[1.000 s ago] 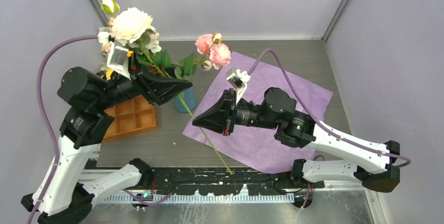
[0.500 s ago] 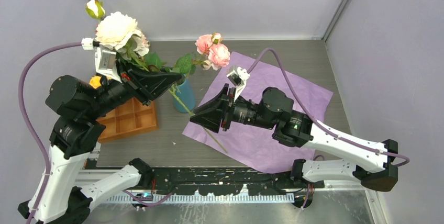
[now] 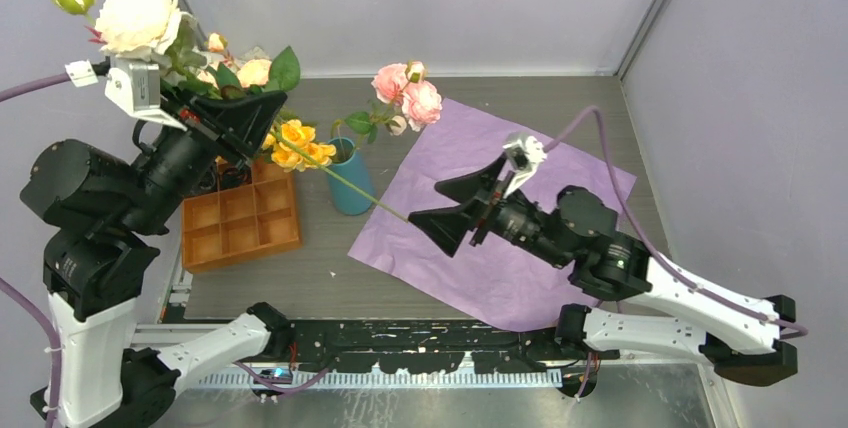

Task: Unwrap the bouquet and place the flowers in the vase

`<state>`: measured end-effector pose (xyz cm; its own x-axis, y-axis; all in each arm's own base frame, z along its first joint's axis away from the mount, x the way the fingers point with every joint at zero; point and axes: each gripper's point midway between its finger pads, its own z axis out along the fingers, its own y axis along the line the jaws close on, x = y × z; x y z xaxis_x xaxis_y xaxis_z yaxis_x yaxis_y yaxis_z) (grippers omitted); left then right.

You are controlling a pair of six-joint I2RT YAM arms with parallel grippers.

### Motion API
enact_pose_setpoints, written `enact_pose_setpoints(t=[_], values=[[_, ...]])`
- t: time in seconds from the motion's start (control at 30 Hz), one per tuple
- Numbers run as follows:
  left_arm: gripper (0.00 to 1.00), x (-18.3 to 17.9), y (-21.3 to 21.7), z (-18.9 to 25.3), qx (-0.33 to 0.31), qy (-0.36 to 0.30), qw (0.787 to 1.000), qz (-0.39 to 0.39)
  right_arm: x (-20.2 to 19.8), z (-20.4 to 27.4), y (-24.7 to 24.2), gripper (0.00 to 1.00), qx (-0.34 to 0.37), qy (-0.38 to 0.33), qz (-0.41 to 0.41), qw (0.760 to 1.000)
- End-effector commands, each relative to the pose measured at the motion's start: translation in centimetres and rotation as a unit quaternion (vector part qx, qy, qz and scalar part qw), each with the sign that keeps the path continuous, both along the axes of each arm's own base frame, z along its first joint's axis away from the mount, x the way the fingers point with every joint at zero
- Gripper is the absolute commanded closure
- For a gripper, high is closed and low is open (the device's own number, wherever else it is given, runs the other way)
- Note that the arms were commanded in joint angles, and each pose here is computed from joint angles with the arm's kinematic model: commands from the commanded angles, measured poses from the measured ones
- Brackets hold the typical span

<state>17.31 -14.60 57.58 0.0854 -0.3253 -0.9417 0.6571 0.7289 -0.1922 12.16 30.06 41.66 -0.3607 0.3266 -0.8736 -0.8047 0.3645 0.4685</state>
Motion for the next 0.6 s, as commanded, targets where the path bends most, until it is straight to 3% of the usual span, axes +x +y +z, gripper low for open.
enact_pose_setpoints(t=[0.0,0.33,0.57], values=[[0.96,4.7,2.8,-2.3,0.045,0.049,0.988,0.138,1.5,1.5,-4.2,0.0,0.027,-0.015,-0.082,0.996],[0.97,11.5,4.3,-4.1,0.128,0.083,0.947,0.283,2.2,0.9,-9.7,0.01,0.045,-0.011,-0.158,0.986],[0.97,13.1,4.1,-2.6,0.137,0.058,0.937,0.315,2.5,0.0,-10.6,0.01,0.035,-0.009,-0.178,0.983]])
